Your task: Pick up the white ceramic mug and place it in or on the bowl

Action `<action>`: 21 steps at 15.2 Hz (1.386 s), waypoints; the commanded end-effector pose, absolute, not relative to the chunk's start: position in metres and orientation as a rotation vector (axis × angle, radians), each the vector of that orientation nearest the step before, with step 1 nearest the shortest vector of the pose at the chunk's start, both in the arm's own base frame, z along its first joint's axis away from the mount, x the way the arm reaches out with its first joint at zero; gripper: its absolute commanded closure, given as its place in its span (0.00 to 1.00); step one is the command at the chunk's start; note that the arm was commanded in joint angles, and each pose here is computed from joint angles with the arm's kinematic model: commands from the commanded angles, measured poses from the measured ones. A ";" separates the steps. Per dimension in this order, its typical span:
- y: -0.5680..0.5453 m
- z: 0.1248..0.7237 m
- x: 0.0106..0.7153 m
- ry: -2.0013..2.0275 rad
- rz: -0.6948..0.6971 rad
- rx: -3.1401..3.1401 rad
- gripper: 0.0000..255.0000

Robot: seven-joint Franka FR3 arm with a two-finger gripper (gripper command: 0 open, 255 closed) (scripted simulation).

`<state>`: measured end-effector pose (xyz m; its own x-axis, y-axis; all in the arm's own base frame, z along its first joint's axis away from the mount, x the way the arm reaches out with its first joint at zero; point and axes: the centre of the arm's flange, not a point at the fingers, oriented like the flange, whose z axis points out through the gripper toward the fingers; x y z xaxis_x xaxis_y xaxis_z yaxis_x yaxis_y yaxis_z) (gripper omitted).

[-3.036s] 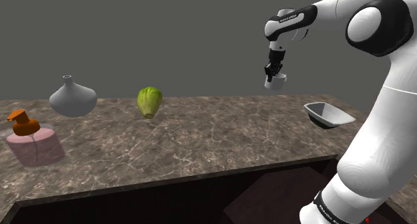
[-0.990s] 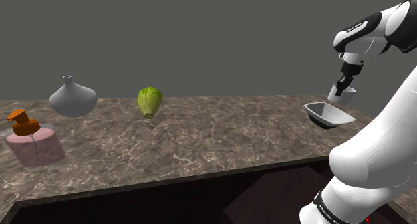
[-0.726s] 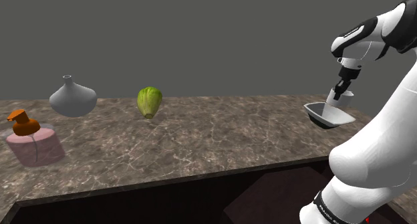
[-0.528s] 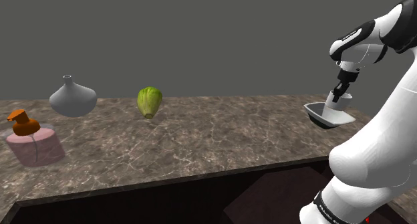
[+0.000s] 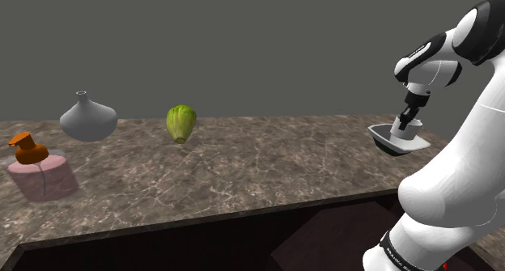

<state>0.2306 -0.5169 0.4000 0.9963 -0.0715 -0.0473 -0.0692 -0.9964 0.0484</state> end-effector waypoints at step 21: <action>-0.515 0.449 0.233 -0.109 -0.075 3.092 0.00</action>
<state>0.2327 -0.5146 0.4489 0.9963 -0.0715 -0.0469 -0.0692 -0.9964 0.0489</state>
